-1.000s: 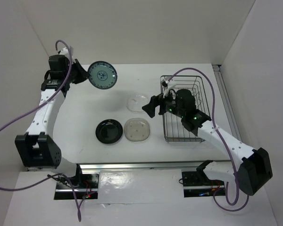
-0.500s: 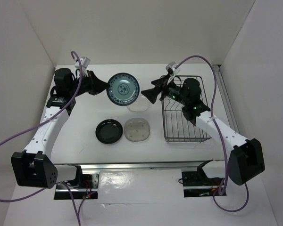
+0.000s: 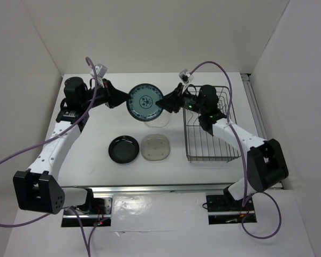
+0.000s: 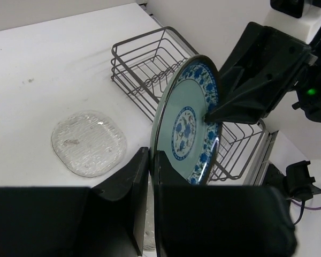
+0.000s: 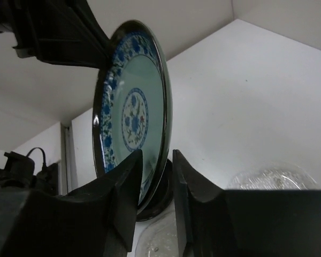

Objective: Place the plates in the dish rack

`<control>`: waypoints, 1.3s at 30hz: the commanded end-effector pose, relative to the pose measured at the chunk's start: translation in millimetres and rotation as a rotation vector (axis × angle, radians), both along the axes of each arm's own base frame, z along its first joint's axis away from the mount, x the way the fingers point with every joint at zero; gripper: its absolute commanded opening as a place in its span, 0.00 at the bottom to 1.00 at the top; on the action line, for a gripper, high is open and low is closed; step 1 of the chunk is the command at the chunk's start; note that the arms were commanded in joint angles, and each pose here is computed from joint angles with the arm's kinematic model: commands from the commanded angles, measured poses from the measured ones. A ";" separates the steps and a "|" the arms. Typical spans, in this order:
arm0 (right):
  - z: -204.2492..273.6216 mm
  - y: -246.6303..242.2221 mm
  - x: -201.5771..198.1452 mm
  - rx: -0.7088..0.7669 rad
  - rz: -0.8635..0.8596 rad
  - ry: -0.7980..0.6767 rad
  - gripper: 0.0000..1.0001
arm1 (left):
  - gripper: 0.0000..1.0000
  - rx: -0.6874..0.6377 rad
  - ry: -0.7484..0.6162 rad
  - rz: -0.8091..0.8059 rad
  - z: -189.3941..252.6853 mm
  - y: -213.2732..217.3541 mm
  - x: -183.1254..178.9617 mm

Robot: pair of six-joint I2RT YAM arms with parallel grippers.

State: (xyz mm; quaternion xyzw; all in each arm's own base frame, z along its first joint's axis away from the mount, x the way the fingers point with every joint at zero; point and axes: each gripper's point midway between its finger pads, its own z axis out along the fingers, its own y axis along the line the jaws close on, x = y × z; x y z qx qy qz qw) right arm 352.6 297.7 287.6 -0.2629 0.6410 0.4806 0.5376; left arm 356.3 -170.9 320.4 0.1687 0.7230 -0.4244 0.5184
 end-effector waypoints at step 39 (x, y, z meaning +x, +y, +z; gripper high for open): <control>-34.0 -248.5 40.7 -0.474 -1.477 0.214 0.00 | 1.00 0.245 0.428 0.712 -68.0 92.6 64.6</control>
